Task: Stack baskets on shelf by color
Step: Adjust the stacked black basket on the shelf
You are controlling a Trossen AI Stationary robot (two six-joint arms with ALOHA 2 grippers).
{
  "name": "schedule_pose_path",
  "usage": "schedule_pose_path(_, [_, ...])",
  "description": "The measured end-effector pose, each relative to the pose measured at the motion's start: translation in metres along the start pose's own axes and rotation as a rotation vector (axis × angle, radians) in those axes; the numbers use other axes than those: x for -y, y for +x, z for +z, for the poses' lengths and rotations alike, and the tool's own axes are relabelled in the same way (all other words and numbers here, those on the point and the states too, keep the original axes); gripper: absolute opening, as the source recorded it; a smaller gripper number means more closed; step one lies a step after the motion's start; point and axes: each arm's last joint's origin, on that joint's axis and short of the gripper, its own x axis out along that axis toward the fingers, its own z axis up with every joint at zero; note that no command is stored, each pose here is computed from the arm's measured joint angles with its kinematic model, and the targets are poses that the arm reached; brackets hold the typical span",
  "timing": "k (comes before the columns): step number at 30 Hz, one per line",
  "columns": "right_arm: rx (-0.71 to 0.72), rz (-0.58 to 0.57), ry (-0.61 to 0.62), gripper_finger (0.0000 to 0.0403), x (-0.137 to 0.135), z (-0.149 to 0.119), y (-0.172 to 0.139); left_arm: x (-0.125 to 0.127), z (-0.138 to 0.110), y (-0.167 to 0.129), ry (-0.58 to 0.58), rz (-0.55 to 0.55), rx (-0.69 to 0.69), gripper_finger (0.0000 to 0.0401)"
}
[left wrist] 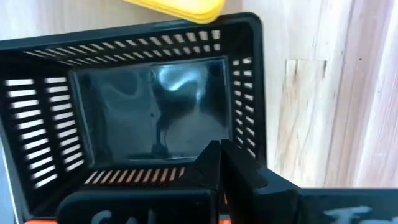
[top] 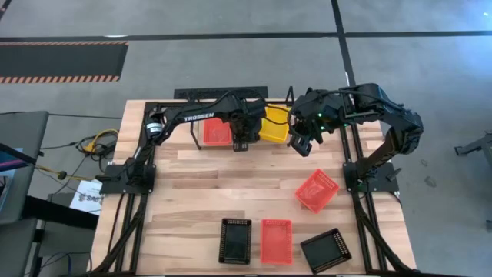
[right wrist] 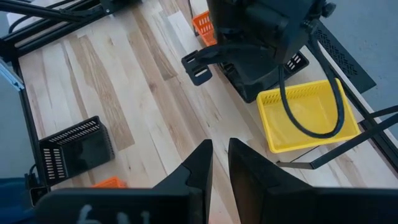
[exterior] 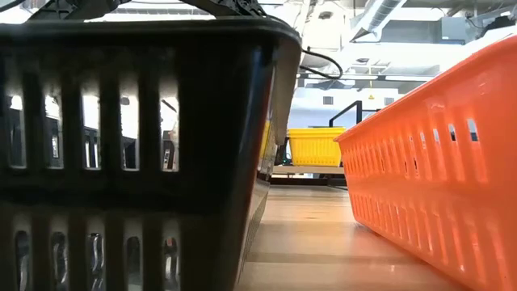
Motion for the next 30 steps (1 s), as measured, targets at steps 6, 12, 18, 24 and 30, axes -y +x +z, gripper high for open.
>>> schedule_pose_path(6, [0.000,0.000,0.000,0.0072,0.000,0.000,0.000,0.001,-0.002,0.000,0.001,-0.007,-0.024,0.0000])
schedule_pose_path(12, [-0.001,0.000,0.000,0.0072,0.000,0.000,0.000,0.002,-0.006,-0.001,0.002,-0.017,-0.059,0.0000])
schedule_pose_path(18, [-0.001,0.000,-0.001,0.0072,0.000,0.000,0.000,0.002,-0.006,-0.001,0.001,-0.019,-0.065,0.0000])
schedule_pose_path(24, [0.000,0.000,0.000,0.0072,0.000,0.000,0.000,0.003,-0.009,-0.001,0.002,-0.027,-0.095,0.0000])
schedule_pose_path(30, [-0.001,0.000,0.000,0.0072,0.000,0.000,0.000,0.003,-0.011,-0.001,0.001,0.002,-0.127,0.0000])
